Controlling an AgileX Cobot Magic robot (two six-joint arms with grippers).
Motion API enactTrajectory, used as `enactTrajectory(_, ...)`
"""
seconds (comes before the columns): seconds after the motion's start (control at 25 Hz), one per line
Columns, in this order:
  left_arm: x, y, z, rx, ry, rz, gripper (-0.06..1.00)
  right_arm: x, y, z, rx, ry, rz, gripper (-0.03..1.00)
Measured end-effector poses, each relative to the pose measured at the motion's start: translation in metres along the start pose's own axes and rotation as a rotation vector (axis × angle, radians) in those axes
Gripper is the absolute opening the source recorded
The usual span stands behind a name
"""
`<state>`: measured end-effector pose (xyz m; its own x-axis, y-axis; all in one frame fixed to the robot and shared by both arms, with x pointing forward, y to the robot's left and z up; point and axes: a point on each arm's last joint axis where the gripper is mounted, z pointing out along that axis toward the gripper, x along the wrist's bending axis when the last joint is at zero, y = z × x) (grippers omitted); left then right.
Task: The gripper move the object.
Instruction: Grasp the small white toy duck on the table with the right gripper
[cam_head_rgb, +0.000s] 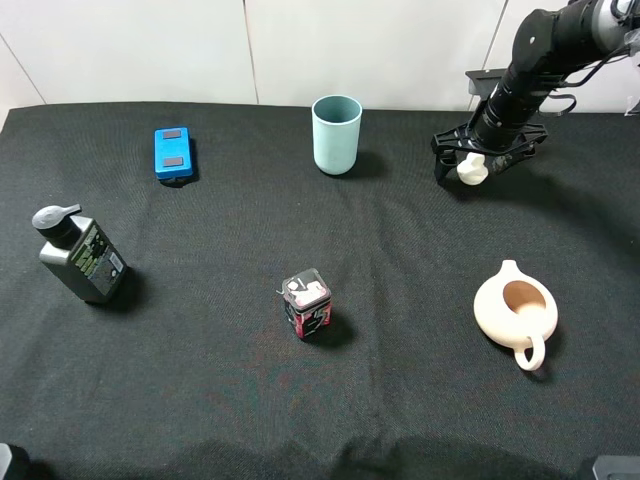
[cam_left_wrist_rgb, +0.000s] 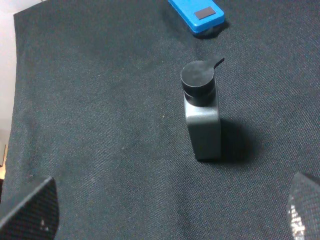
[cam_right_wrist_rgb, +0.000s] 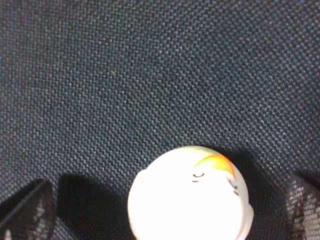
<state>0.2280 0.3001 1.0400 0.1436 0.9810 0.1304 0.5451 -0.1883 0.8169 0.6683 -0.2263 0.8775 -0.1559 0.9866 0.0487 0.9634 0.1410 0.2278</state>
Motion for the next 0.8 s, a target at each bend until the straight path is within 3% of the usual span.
enactTrajectory(0.36,0.0,0.0,0.0,0.0,0.0,0.0,0.97,-0.0009,-0.0002,0.0,0.003,-0.009,-0.011,0.69)
enactTrajectory(0.72,0.0,0.0,0.0,0.0,0.0,0.0,0.97,-0.0009,-0.0007,0.0,0.008,-0.009,-0.012,0.37)
enactTrajectory(0.8,0.0,0.0,0.0,0.0,0.0,0.0,0.97,-0.0009,-0.0007,0.0,0.008,-0.01,-0.012,0.35)
